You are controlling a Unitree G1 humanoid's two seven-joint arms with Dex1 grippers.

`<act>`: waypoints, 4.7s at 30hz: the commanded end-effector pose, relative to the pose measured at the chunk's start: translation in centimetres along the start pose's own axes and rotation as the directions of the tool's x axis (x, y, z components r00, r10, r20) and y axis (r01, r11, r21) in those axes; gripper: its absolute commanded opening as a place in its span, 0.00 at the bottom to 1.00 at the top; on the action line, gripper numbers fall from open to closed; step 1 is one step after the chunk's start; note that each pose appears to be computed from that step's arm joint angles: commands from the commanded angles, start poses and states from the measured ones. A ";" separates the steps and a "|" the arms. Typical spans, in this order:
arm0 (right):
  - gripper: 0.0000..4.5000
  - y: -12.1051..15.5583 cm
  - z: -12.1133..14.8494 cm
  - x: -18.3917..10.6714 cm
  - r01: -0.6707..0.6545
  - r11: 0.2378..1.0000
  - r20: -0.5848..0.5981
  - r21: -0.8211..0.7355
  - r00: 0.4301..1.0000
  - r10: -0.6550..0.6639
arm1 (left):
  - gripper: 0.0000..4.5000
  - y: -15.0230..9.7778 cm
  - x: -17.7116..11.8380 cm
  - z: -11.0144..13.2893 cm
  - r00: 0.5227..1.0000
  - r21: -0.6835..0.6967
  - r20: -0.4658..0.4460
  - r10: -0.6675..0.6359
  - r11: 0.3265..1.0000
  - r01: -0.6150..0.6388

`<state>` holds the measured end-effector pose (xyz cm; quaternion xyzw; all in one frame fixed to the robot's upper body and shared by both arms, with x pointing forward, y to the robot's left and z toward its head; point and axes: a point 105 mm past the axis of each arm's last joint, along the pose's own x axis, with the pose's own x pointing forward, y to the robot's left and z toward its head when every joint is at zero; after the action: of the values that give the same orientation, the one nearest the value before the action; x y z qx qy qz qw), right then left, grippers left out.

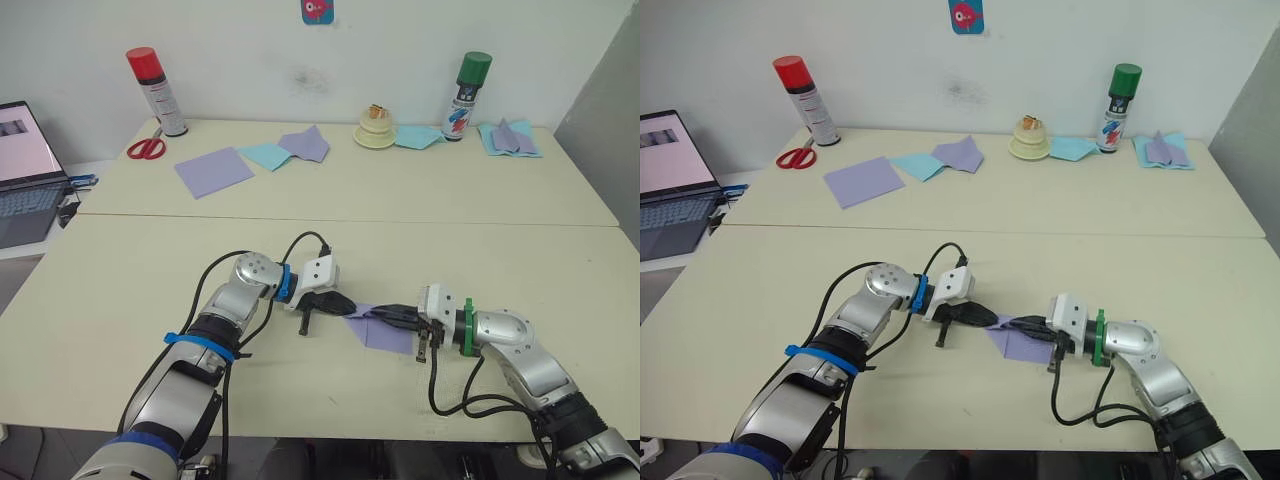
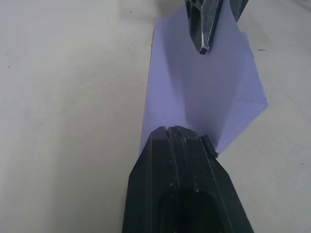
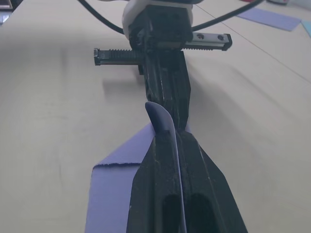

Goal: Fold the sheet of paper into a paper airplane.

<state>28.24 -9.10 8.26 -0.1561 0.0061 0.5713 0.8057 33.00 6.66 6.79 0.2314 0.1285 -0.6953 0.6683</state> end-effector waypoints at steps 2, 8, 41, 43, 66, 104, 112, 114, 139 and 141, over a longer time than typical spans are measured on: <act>0.01 -1.4 1.1 -0.4 0.080 0.992 0.028 0.092 0.996 -0.083 | 0.00 -1.4 -1.2 -5.2 0.988 -0.147 -0.154 -0.005 0.989 -0.017; 0.01 -2.6 0.9 -0.2 0.155 0.966 -0.008 0.205 0.988 -0.157 | 0.00 -1.5 -1.8 -5.9 0.986 -0.157 -0.168 0.007 0.987 -0.033; 0.01 1.9 0.4 -0.2 -0.080 0.997 -0.034 -0.015 0.996 0.080 | 0.00 -2.1 -2.0 -6.4 0.982 -0.152 -0.187 -0.006 0.988 -0.022; 0.01 1.7 0.5 0.0 -0.073 0.997 -0.029 -0.014 0.997 0.072 | 0.00 -2.1 -2.0 -6.4 0.982 -0.151 -0.187 -0.008 0.988 -0.021; 0.01 -1.5 -2.0 0.4 0.160 0.939 -0.216 0.304 0.972 -0.096 | 0.00 -2.3 -2.0 -6.5 0.982 -0.142 -0.191 -0.009 0.990 -0.019; 0.01 -2.2 -4.9 0.5 0.193 0.972 -0.332 0.137 0.933 -0.139 | 0.00 0.1 -2.8 4.7 0.988 0.099 0.079 0.136 0.985 -0.143; 0.01 -2.2 -4.8 0.5 0.184 0.973 -0.330 0.138 0.935 -0.130 | 0.00 -0.7 0.4 2.0 0.996 0.071 0.046 0.076 0.994 -0.079; 0.01 -2.1 -4.8 0.5 0.182 0.974 -0.330 0.138 0.935 -0.128 | 0.00 -0.7 0.5 1.5 0.996 0.067 0.038 0.080 0.994 -0.083; 0.52 -4.6 2.0 -3.0 0.231 0.952 -0.106 0.199 0.971 -0.213 | 0.00 -1.4 1.2 -3.1 0.997 -0.063 -0.058 0.060 0.996 -0.064; 0.52 -4.1 3.0 -3.5 0.211 0.959 -0.089 0.189 0.976 -0.197 | 0.00 -1.5 1.3 -3.2 0.997 -0.062 -0.061 0.057 0.996 -0.060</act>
<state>31.20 -13.29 11.01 -0.0990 0.1017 0.4554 0.8789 32.53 5.83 6.15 0.2257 0.0981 -0.6734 0.6971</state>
